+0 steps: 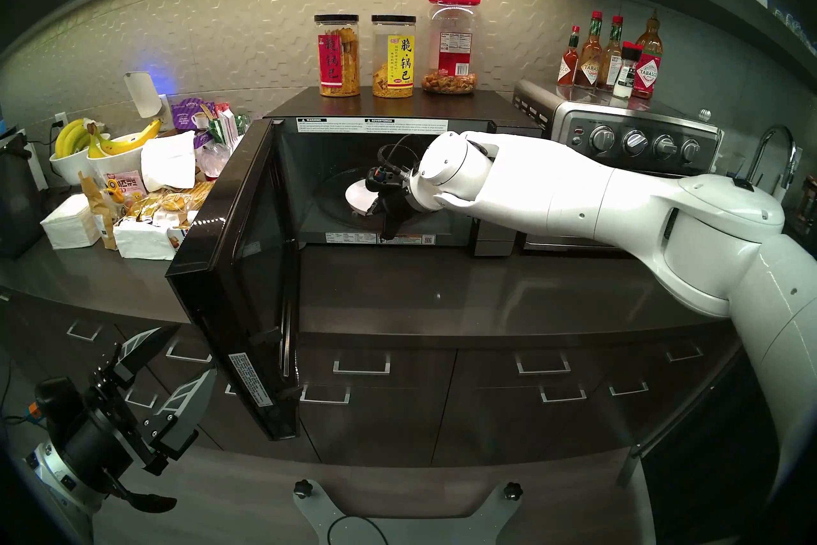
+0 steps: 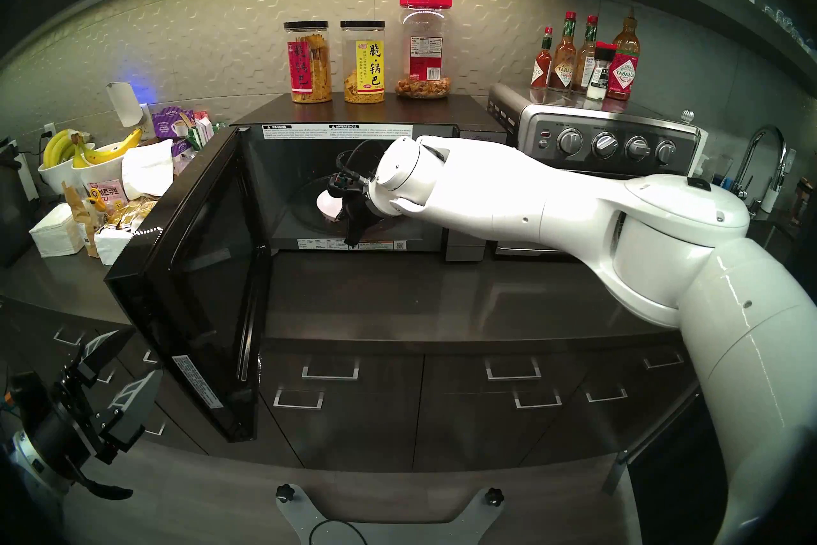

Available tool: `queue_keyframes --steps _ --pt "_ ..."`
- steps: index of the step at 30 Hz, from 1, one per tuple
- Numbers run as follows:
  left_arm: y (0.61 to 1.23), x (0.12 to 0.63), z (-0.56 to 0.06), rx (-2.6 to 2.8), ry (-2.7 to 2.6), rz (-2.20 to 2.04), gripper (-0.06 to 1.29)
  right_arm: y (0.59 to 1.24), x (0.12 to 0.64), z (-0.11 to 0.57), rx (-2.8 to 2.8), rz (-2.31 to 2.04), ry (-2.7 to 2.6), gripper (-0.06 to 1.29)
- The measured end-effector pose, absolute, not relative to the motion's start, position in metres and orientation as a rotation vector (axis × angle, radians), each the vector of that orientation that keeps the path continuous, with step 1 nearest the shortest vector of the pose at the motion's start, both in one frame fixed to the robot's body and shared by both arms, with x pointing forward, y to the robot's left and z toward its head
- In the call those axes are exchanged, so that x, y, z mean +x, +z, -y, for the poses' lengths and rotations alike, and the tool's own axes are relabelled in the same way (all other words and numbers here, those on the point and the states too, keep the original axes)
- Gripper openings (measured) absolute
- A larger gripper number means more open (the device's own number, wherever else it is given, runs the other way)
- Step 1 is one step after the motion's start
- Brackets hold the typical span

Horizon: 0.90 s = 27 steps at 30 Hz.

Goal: Open the microwave, put the plate inside, and close the door

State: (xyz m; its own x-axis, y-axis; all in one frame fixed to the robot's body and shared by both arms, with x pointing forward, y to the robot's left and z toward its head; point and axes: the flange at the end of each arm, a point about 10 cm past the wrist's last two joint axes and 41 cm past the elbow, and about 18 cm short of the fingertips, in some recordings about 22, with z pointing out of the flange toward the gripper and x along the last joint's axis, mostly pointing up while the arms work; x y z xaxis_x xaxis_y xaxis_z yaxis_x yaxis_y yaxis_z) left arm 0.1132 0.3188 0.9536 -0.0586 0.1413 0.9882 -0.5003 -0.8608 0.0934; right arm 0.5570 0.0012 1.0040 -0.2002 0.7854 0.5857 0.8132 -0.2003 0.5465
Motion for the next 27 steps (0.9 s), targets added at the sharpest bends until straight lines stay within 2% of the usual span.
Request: queue_keyframes --steps 27 --pt "0.954 0.113 -0.319 1.788 1.970 0.382 1.27 0.992 0.576 -0.018 -2.019 1.931 -1.400 -0.02"
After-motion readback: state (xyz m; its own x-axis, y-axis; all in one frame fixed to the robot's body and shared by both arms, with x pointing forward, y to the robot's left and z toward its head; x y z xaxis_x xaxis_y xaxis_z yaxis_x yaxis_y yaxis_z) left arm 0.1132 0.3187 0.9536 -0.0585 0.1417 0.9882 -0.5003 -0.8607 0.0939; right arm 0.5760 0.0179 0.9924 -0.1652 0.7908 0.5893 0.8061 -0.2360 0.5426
